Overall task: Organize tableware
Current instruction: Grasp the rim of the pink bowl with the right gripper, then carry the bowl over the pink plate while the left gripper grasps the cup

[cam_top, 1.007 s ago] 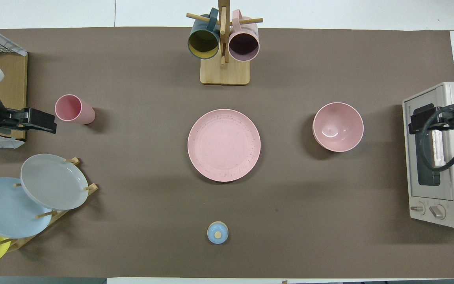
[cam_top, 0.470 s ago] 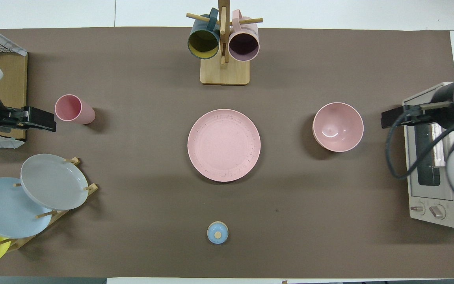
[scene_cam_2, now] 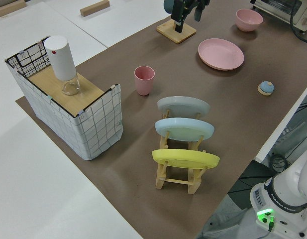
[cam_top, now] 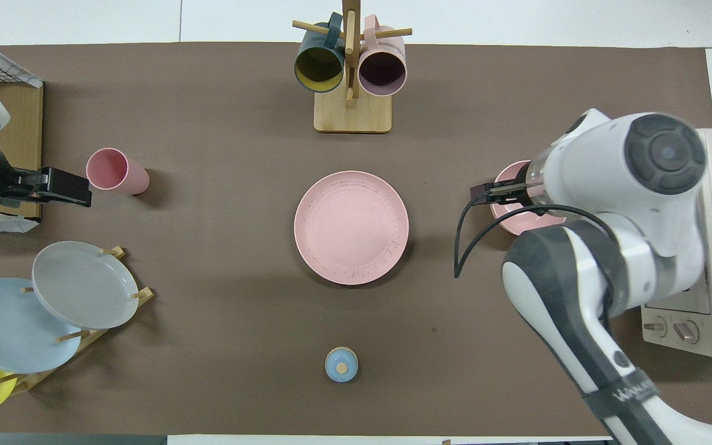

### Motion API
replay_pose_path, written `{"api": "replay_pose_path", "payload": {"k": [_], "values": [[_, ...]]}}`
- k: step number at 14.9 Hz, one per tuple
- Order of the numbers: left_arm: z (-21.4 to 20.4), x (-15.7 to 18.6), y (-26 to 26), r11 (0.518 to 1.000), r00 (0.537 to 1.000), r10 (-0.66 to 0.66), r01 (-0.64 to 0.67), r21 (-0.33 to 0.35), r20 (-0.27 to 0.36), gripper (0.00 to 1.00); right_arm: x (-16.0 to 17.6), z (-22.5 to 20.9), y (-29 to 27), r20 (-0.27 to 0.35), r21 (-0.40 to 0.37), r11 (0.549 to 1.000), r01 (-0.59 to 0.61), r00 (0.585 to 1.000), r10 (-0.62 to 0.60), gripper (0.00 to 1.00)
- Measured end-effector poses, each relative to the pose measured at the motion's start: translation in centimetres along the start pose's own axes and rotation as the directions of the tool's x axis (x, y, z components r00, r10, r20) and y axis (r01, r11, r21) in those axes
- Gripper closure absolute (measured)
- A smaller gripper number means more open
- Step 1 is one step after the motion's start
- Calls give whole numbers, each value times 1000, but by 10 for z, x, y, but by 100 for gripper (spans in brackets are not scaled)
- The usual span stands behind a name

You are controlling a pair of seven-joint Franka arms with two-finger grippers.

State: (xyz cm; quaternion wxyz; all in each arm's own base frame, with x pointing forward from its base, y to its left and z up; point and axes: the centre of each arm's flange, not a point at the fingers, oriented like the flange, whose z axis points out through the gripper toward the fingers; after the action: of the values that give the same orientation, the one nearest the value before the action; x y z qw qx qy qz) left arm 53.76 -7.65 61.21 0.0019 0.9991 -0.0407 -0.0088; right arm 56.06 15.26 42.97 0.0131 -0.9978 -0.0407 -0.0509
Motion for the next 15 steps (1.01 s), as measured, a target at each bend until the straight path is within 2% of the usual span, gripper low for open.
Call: {"api": "replay_pose_path", "payload": {"k": [3, 7, 8, 11, 12, 13, 15], "values": [[1, 0, 0, 1000, 1000, 0, 0, 0, 2, 0, -17, 60, 4, -10, 2, 1000, 12, 1000, -12, 0], [3, 3, 0, 1000, 1000, 1, -1, -1, -16, 0, -28, 79, 11, 22, -5, 999, 38, 999, -38, 2], [3, 3, 0, 1000, 1000, 1, -1, -1, -18, 0, -29, 83, 11, 31, -6, 999, 44, 999, -43, 7], [3, 3, 3, 1000, 1000, 5, -5, -1, -20, 0, -32, 100, 12, 53, -21, 998, 64, 997, -63, 41], [3, 3, 4, 1000, 1000, 7, -7, -1, -20, 0, -32, 104, 12, 58, -39, 995, 87, 995, -85, 49], [3, 3, 5, 1000, 1000, 9, -9, -1, -20, 0, -31, 106, 12, 59, -61, 992, 113, 992, -109, 63], [3, 3, 6, 1000, 1000, 11, -11, -1, -20, 0, -28, 102, 10, 68, -88, 985, 146, 988, -140, 82]]}}
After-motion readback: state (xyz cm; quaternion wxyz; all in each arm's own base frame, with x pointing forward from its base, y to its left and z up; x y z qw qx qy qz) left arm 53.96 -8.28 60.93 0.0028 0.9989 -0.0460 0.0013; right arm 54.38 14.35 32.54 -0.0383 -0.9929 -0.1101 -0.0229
